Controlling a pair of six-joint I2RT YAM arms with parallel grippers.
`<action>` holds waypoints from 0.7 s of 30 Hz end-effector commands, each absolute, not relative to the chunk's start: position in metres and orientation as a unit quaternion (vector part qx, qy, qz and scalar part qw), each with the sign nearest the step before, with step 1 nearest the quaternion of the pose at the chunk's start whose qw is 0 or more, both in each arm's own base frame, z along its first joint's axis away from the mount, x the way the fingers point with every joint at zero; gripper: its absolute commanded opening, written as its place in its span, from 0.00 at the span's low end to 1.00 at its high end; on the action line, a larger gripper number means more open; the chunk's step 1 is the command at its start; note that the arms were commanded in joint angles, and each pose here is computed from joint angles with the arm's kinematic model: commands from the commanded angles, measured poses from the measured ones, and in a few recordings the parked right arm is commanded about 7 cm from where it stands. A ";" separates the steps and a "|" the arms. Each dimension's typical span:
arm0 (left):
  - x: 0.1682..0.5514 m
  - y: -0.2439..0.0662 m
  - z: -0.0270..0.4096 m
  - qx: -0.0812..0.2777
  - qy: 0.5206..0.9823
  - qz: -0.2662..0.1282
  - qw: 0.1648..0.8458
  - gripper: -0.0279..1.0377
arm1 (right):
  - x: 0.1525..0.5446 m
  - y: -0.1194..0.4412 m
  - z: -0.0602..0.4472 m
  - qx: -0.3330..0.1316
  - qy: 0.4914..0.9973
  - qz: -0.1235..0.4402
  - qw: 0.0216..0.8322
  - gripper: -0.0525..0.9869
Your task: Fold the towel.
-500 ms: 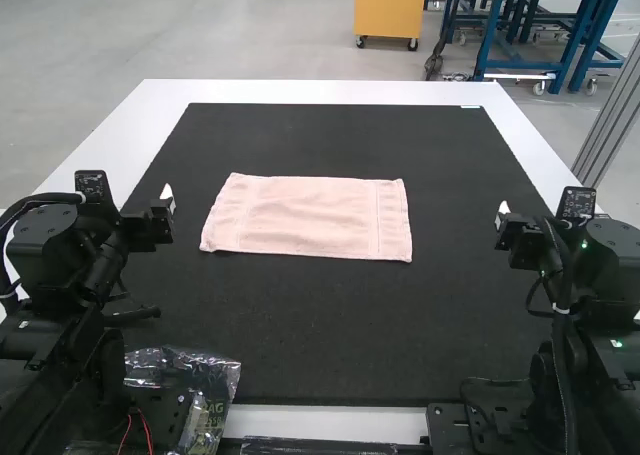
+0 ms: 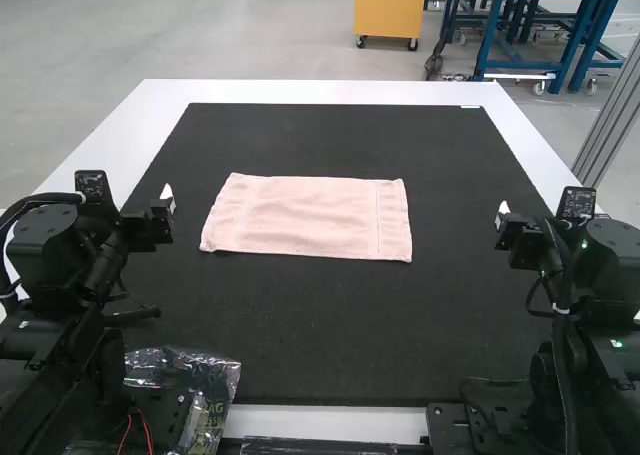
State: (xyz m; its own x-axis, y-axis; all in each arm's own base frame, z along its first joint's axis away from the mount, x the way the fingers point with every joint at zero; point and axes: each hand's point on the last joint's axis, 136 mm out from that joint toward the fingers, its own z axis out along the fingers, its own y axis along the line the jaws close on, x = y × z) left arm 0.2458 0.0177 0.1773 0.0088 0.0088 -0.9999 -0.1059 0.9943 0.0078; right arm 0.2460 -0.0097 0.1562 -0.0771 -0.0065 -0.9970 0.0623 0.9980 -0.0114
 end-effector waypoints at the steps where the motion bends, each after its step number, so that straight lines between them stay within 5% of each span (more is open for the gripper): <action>1: 0.246 0.021 0.175 -0.043 0.703 0.044 0.709 0.93 | 0.246 -0.009 0.156 0.014 0.732 -0.026 0.681 0.93; 17: 0.246 0.019 0.178 -0.049 0.699 0.032 0.712 0.94 | 0.246 -0.007 0.157 0.002 0.730 -0.028 0.682 0.93; 21: 0.245 0.018 0.190 0.014 0.683 0.093 0.724 0.93 | 0.247 -0.007 0.175 -0.021 0.704 -0.053 0.708 0.93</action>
State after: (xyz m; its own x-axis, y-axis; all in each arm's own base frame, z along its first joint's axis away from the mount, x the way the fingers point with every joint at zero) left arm 0.2456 0.0177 0.1850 0.0382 0.0298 -0.9988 -0.1070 0.9939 0.0256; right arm 0.2467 -0.0078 0.1676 -0.0331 -0.0553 -0.9979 0.0501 0.9971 -0.0569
